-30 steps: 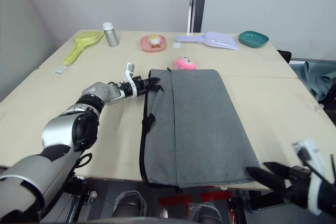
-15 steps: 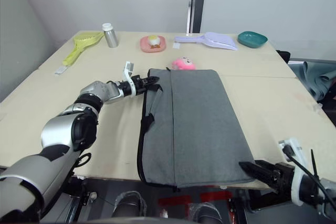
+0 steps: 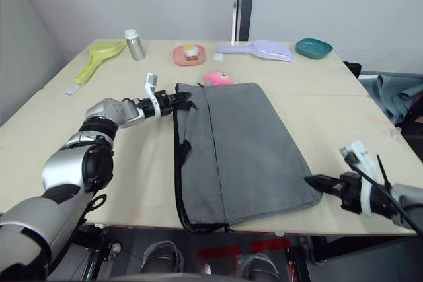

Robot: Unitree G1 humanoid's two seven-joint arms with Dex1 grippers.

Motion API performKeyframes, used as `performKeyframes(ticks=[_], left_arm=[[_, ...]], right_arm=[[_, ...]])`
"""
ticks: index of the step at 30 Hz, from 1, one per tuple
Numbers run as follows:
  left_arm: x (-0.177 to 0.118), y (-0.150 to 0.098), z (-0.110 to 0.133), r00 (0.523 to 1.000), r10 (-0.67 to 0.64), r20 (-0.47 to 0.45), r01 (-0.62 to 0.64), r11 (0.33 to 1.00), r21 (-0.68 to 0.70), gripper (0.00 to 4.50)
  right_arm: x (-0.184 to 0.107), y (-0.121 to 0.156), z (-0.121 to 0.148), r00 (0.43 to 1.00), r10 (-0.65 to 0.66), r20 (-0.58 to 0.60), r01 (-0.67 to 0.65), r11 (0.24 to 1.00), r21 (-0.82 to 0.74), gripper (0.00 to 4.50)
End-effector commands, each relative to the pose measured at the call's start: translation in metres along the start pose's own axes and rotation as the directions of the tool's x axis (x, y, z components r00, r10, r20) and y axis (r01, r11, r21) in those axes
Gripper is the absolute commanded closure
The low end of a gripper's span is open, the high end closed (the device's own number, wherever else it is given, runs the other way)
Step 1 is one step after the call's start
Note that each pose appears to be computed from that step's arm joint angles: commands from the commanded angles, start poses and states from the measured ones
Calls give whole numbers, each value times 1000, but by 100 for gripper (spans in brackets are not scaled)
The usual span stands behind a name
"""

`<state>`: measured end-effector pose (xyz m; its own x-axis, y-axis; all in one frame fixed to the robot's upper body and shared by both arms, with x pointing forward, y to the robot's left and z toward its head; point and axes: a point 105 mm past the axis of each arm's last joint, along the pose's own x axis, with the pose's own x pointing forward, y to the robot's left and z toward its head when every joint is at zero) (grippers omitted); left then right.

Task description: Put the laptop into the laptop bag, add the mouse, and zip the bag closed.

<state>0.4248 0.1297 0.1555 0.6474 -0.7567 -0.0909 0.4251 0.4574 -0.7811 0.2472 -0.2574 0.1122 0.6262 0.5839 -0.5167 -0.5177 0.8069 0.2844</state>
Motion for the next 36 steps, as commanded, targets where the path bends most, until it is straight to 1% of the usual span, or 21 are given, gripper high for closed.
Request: performKeyframes(ticks=[1, 4, 8, 10, 13, 15, 16, 18, 20, 21, 23, 25, 27, 28, 29, 30, 31, 33, 34, 36], left_arm=[[-14, -16, 0, 998, -55, -35, 57, 997, 60, 450], [-31, -14, -12, 997, -16, -78, 25, 994, 110, 450], [-52, -22, -25, 993, 18, -116, 4, 982, 188, 450], [-59, -28, -33, 991, 20, -134, 9, 978, 210, 450], [-70, -37, -62, 975, 56, -216, 5, 962, 273, 450], [-72, -36, -75, 969, 86, -233, -16, 958, 285, 450], [-73, -35, -79, 967, 101, -233, -31, 958, 285, 450], [-71, -25, -82, 967, 164, -197, -106, 955, 279, 450], [-70, -20, -82, 965, 202, -166, -151, 949, 277, 450], [-69, -14, -80, 963, 232, -135, -192, 946, 260, 375], [-69, -7, -74, 960, 270, -71, -250, 944, 214, 304], [-68, -10, -67, 965, 258, -45, -248, 957, 151, 231], [-66, -27, -64, 985, 161, -69, -154, 983, 101, 159], [-66, -32, -63, 989, 131, -73, -125, 988, 87, 134], [-66, -35, -61, 992, 109, -70, -104, 992, 77, 90], [-67, -37, -61, 993, 86, -79, -80, 994, 71, 58], [-70, -44, -59, 996, 31, -89, -25, 998, 64, 58], [-89, -51, -57, 990, -46, -133, 57, 995, 77, 58], [-102, -51, -58, 985, -58, -163, 73, 993, 89, 58], [-127, -49, -63, 973, -40, -229, 66, 992, 105, 58]], right_arm=[[16, -13, 51, 994, -73, 81, 89, 973, -215, 445], [40, -21, 86, 988, -116, 100, 142, 937, -319, 445], [67, -31, 121, 978, -186, 96, 209, 897, -389, 445], [76, -31, 132, 978, -188, 91, 209, 885, -415, 445], [94, -30, 150, 980, -180, 90, 201, 865, -459, 445], [100, -34, 154, 978, -188, 86, 207, 868, -452, 445], [102, -36, 154, 979, -188, 82, 204, 873, -442, 414], [103, -35, 151, 989, -134, 62, 148, 915, -374, 345], [102, -33, 151, 993, -102, 61, 116, 934, -337, 283], [100, -34, 150, 993, -98, 59, 112, 939, -325, 241], [92, -38, 147, 994, -94, 62, 108, 951, -290, 173], [78, -42, 147, 993, -82, 85, 101, 961, -257, 101], [59, -43, 151, 991, -61, 121, 88, 968, -234, 35], [55, -42, 152, 990, -54, 131, 83, 970, -230, 9], [50, -41, 153, 989, -46, 141, 77, 972, -224, 0], [46, -41, 154, 988, -44, 150, 76, 973, -218, 0], [36, -39, 155, 986, -30, 165, 65, 975, -214, 0], [13, -29, 159, 978, 22, 207, 22, 978, -207, 0], [3, -21, 159, 974, 51, 221, -4, 978, -208, 0], [-9, -7, 154, 971, 89, 223, -42, 977, -209, 0]])
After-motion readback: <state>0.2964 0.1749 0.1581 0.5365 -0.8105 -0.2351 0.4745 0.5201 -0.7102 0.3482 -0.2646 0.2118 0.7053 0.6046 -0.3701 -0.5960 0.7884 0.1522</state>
